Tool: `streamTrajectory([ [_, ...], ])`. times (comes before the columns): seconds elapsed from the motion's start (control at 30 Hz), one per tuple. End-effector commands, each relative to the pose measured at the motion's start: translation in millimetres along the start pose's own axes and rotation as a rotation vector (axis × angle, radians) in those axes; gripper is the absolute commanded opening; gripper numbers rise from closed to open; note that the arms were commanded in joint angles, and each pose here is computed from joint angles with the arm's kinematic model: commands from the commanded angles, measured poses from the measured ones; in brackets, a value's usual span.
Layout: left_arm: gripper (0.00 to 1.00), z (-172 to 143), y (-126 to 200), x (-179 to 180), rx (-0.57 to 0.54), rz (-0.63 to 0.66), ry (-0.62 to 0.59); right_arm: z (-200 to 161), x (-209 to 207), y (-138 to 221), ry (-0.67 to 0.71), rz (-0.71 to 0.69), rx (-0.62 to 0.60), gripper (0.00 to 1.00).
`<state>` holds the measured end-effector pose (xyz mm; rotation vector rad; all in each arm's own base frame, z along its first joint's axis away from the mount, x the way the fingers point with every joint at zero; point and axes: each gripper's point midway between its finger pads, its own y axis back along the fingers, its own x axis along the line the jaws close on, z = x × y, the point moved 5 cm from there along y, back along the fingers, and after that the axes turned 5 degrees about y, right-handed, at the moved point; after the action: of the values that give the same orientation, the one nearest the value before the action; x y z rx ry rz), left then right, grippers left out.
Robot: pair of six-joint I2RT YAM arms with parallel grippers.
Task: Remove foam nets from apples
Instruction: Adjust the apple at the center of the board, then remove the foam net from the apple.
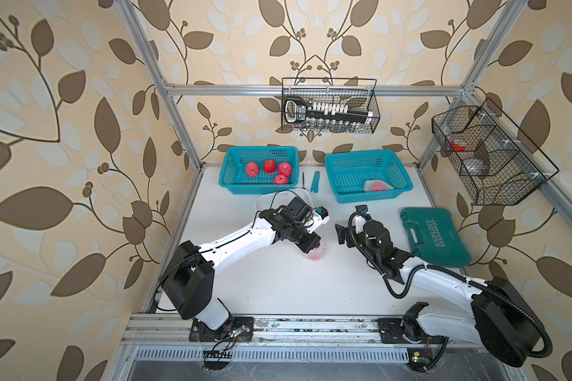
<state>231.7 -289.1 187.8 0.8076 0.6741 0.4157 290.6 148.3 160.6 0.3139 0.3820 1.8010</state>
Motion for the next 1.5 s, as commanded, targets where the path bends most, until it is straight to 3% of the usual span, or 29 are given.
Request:
streamTrajectory([
  [0.0, 0.0, 1, -12, -7, 0.031, 0.017, -0.05, 11, 1, -1, -0.011, -0.012, -0.019, 1.0],
  [0.13, 0.03, 0, -15, 0, 0.038, 0.076, -0.057, 11, 1, -1, -0.011, -0.012, -0.018, 1.0],
  [0.2, 0.19, 6, -9, -2, 0.007, 0.08, -0.069, 12, 1, -1, -0.012, -0.011, -0.021, 0.99],
  [0.3, 0.25, 12, -2, -7, -0.022, 0.066, -0.09, 12, 0, 0, -0.012, -0.012, -0.021, 0.99],
  [0.47, 0.53, 20, 12, -19, -0.081, 0.025, -0.112, 13, -1, 1, -0.011, -0.018, -0.024, 1.0],
  [0.7, 0.63, 28, 42, -36, -0.243, -0.032, -0.149, 13, -1, 2, -0.015, -0.02, -0.026, 1.0],
  [0.77, 0.75, 26, 40, -32, -0.277, -0.017, -0.132, 13, -2, 2, -0.017, -0.024, -0.03, 1.0],
  [1.0, 0.95, 16, 17, -23, -0.224, -0.061, -0.117, 14, -6, 7, -0.027, -0.047, -0.048, 1.0],
  [1.2, 0.97, 9, -18, -17, -0.16, -0.091, -0.147, 12, -24, 16, -0.057, -0.158, -0.07, 1.0],
  [1.37, 0.98, 7, -33, -13, -0.125, -0.095, -0.148, 13, -22, 16, -0.062, -0.131, -0.078, 0.99],
  [1.47, 0.92, 4, -39, -9, -0.1, -0.091, -0.146, 14, -20, 15, -0.06, -0.112, -0.081, 1.0],
])
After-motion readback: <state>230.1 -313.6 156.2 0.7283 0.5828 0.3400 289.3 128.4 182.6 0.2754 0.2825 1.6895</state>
